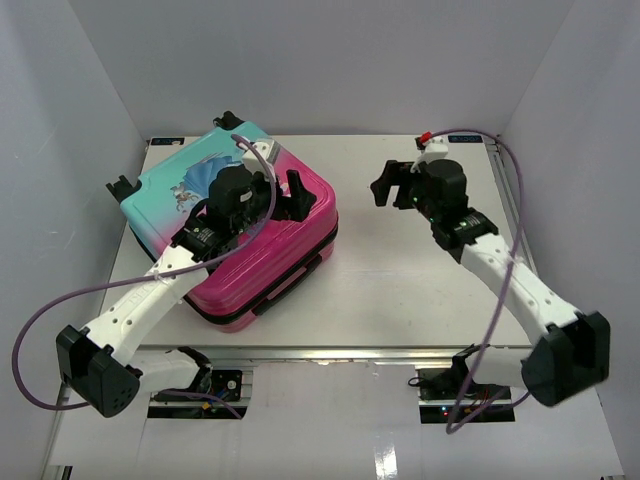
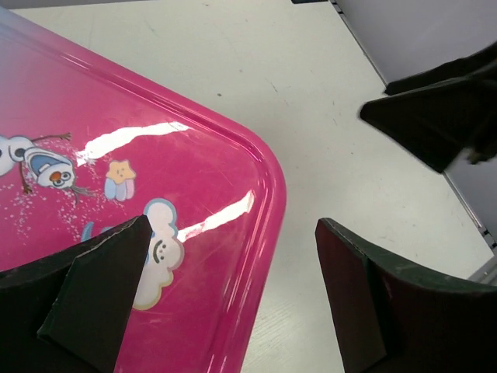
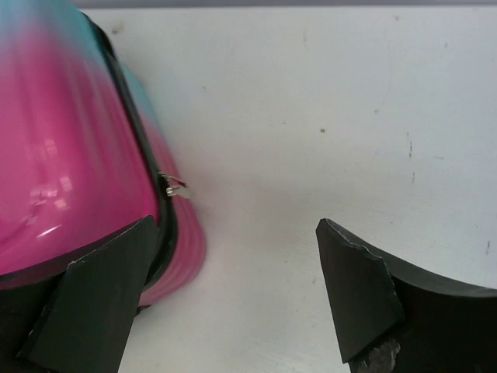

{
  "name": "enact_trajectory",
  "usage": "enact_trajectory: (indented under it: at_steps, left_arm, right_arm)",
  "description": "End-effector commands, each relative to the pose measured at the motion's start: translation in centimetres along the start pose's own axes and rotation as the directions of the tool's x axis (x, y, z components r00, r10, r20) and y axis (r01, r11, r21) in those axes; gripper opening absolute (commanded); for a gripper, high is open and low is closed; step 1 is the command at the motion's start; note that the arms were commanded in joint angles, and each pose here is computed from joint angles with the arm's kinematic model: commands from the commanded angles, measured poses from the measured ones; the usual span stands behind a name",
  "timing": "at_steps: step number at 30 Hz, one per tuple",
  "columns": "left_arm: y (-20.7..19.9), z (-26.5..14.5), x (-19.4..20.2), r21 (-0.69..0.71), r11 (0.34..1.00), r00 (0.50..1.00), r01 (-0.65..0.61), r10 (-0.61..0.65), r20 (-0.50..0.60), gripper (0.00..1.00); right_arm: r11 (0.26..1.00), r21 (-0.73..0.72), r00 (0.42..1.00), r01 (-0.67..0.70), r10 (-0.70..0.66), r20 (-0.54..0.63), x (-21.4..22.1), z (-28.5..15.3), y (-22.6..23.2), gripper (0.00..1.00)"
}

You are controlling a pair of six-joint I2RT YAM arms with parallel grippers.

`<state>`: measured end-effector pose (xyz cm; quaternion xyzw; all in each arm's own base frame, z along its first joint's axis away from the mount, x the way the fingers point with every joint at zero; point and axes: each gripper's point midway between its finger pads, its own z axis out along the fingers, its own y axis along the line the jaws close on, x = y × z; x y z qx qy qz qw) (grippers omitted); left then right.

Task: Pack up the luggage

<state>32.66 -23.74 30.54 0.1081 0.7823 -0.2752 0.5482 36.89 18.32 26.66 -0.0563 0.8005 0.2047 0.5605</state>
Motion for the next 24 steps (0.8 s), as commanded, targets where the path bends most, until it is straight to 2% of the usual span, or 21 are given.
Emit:
enact_trajectory:
  at_steps: [1,8,11,24]
  left_arm:
    - [-3.5,-2.2,-0.1,0.112,0.994,0.999,-0.011,0.005,0.054,0.98]
    - [-4.6,-5.7,-0.6,0.088,0.995,0.988,-0.048,0.035,0.152,0.98]
    - [-5.4,-6.5,-0.7,0.113,0.992,0.983,-0.059,0.038,0.181,0.98]
    - [-5.5,-6.1,0.1,0.111,0.991,0.984,-0.075,0.056,0.167,0.98]
  right_arm:
    - [1.0,0.021,1.0,0.003,-0.003,0.005,0.1,-5.7,-0.4,0.9]
    - [0.998,-0.004,0.998,0.062,-0.062,0.028,0.3,-10.0,-0.3,0.9]
    - [0.996,-0.062,0.995,0.059,-0.054,0.089,-0.2,-11.2,0.6,0.9]
    - [0.998,-0.034,0.991,0.061,-0.056,0.123,-0.4,-12.1,0.0,0.9]
